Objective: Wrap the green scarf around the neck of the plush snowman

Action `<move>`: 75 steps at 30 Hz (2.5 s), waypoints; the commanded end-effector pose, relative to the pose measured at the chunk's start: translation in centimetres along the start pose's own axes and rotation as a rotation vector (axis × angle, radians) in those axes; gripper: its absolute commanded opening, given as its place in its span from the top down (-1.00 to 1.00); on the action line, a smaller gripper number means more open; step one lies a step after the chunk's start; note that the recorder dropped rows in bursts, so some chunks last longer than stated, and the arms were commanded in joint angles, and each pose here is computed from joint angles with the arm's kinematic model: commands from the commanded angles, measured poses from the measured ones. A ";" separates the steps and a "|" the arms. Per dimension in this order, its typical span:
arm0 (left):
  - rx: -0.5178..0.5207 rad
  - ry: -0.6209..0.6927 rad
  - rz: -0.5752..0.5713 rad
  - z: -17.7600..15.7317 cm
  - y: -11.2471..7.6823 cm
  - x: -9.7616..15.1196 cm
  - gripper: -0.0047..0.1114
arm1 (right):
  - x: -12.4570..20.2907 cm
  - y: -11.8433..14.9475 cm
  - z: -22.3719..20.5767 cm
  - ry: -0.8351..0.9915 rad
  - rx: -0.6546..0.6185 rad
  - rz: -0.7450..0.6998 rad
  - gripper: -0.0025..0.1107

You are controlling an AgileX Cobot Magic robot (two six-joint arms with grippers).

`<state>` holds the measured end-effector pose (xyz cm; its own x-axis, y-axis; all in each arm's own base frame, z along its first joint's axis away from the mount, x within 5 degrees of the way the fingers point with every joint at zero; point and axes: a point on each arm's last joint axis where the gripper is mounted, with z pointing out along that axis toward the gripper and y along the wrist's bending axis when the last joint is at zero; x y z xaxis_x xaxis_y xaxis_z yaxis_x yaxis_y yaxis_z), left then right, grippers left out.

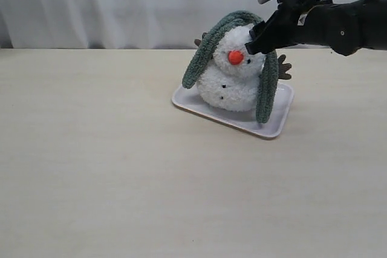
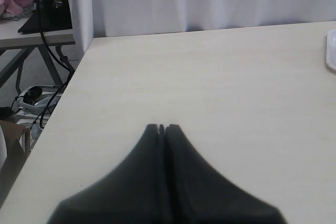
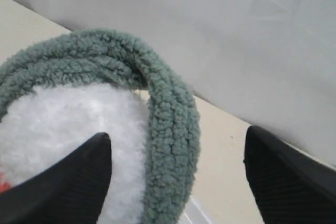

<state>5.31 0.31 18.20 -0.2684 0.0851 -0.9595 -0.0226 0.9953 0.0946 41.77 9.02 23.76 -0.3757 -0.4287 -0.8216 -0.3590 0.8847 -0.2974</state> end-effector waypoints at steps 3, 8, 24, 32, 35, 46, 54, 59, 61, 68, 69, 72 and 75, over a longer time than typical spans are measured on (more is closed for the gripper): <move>-0.001 -0.012 -0.005 0.0 0.0 0.0 0.92 | -1.8 -0.9 -3.9 0.080 0.000 0.130 -0.24; -0.001 -0.012 -0.005 0.0 0.0 0.0 0.92 | -0.9 -1.7 -4.9 0.361 -0.075 0.238 -0.24; -0.001 -0.009 -0.005 0.0 0.0 0.0 0.92 | 2.2 1.8 -4.0 0.447 -0.296 0.085 -0.23; -0.001 -0.009 -0.005 0.0 0.0 0.0 0.92 | 4.0 9.1 -4.3 0.387 -0.569 -0.207 -0.15; -0.001 -0.009 -0.005 0.0 0.0 0.0 0.92 | 4.3 11.8 -3.6 0.380 -0.573 -0.279 -0.15; -0.001 -0.011 -0.005 0.0 0.0 0.0 0.92 | 7.5 13.0 2.3 0.554 -0.372 -0.498 0.04; -0.001 -0.011 -0.005 0.0 0.0 0.0 0.92 | 7.3 12.6 3.5 0.459 -0.284 -0.522 0.06; -0.001 -0.011 -0.005 0.0 0.0 0.0 0.92 | 8.2 12.8 4.1 0.486 -0.288 -0.541 0.12; -0.001 -0.011 -0.005 0.0 0.0 0.0 0.92 | 9.0 13.0 4.6 0.501 -0.296 -0.589 0.27; -0.001 -0.011 -0.005 0.0 0.0 0.0 0.92 | 9.3 13.0 4.8 0.499 -0.295 -0.627 0.34; -0.001 -0.011 -0.005 0.0 0.0 0.0 0.92 | 9.3 13.0 4.8 0.498 -0.294 -0.632 0.34; -0.001 -0.009 -0.005 0.0 0.0 0.0 0.92 | 9.3 13.0 4.8 0.497 -0.294 -0.635 0.34; -0.001 -0.009 -0.005 0.0 0.0 0.0 0.92 | 9.3 13.0 4.8 0.497 -0.294 -0.635 0.43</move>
<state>5.31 0.31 18.20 -0.2684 0.0851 -0.9595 -0.0226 0.9953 0.0946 37.82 17.68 10.65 -0.3213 -0.9176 -0.2339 -0.8032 0.3949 -0.4459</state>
